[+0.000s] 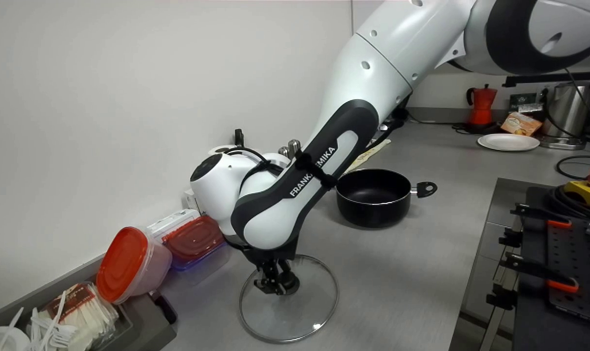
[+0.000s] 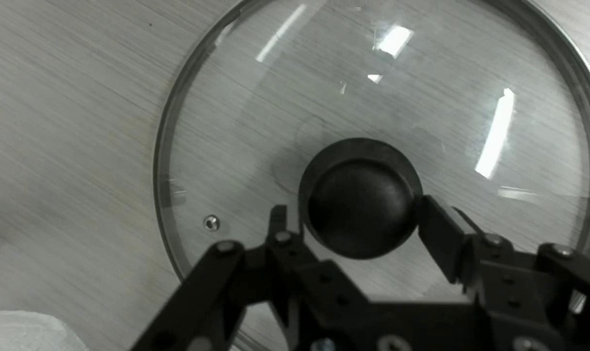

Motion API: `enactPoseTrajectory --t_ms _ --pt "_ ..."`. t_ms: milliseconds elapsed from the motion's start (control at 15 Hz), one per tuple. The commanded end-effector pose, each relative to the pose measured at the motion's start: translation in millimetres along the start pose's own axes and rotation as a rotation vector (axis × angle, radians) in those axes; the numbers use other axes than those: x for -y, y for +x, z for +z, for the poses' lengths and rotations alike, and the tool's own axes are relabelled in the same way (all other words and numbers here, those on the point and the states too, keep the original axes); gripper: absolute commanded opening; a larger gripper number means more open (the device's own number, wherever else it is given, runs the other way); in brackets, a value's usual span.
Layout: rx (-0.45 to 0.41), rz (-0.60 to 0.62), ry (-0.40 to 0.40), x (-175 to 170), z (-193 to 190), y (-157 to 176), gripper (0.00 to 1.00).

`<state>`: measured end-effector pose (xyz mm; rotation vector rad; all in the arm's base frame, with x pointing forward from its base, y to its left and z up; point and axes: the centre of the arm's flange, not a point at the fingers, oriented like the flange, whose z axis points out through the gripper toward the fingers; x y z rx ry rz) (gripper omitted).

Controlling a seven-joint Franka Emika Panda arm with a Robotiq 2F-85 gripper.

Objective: Remove the lid from the black pot and put it on the table

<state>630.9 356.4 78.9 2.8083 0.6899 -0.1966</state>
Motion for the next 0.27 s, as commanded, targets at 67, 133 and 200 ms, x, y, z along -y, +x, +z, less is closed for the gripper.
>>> enactPoseTrajectory --t_ms 67,133,200 --pt "0.002 -0.004 0.003 0.1 0.9 -0.5 0.75" --pt "0.003 -0.004 0.003 0.3 0.8 -0.5 0.75" --pt "0.003 -0.005 0.003 0.5 0.8 -0.5 0.75"
